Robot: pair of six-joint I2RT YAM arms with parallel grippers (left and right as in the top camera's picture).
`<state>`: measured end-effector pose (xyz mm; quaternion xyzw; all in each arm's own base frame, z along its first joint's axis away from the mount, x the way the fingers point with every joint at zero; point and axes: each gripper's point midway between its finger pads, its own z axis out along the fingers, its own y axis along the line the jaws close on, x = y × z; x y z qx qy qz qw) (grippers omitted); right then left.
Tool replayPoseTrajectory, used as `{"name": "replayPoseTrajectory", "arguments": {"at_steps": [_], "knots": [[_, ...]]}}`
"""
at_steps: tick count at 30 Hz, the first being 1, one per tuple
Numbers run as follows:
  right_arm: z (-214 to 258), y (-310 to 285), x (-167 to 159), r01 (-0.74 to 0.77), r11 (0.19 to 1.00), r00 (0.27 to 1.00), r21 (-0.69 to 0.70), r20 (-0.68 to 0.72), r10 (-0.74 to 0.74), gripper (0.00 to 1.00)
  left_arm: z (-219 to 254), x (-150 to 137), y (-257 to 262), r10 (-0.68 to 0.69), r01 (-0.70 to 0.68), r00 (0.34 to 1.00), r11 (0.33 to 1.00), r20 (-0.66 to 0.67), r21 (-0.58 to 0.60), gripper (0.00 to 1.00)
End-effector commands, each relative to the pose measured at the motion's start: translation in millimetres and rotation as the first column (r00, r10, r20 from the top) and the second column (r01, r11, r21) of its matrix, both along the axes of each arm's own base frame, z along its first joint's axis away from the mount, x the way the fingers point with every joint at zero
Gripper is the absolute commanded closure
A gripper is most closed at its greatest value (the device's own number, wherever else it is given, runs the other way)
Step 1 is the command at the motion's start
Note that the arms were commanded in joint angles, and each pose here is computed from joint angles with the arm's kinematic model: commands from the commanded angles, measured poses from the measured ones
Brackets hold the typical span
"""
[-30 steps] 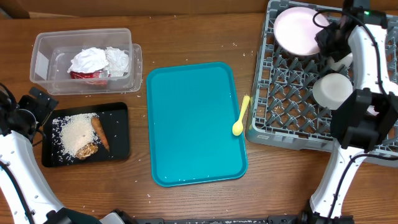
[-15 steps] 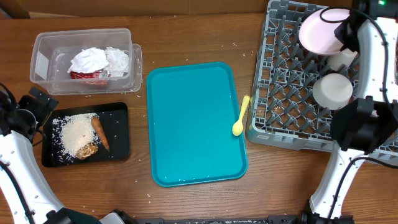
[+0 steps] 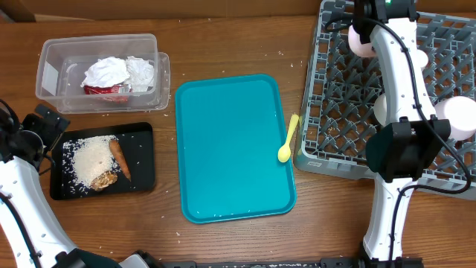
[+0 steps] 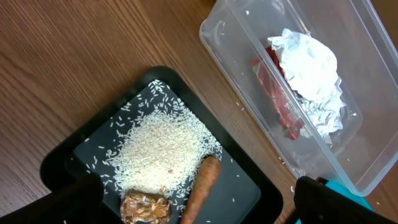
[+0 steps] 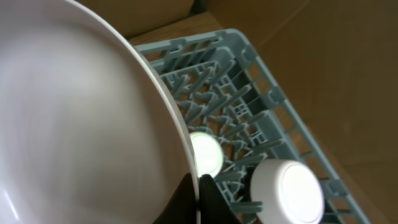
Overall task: Sort waste into correct bins and load items into the dishwasher
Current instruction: 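Release the plate standing in the rack and raise the right gripper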
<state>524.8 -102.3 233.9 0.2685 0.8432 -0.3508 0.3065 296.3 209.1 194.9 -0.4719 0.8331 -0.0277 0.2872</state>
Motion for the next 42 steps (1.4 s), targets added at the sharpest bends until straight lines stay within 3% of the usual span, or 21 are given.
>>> {"name": "replayPoseTrajectory", "arguments": {"at_steps": [1, 11, 42], "knots": [[48, -22, -14, 0.039, 0.992, 0.999, -0.120, 0.036, -0.035, 0.96, 1, 0, 3, 0.014, -0.014, 1.000, 1.000, 0.002, 0.002, 0.00], [32, -17, 8, -0.102, 0.993, 0.994, -0.062, -0.031, 0.100, 0.96, 1, 0, 3, 0.014, -0.014, 1.000, 1.000, 0.002, 0.002, 0.00], [2, -22, 14, -0.148, 0.985, 0.981, -0.092, -0.140, 0.134, 0.96, 1, 0, 3, 0.014, -0.014, 1.000, 1.000, 0.002, 0.002, 0.00]]}}
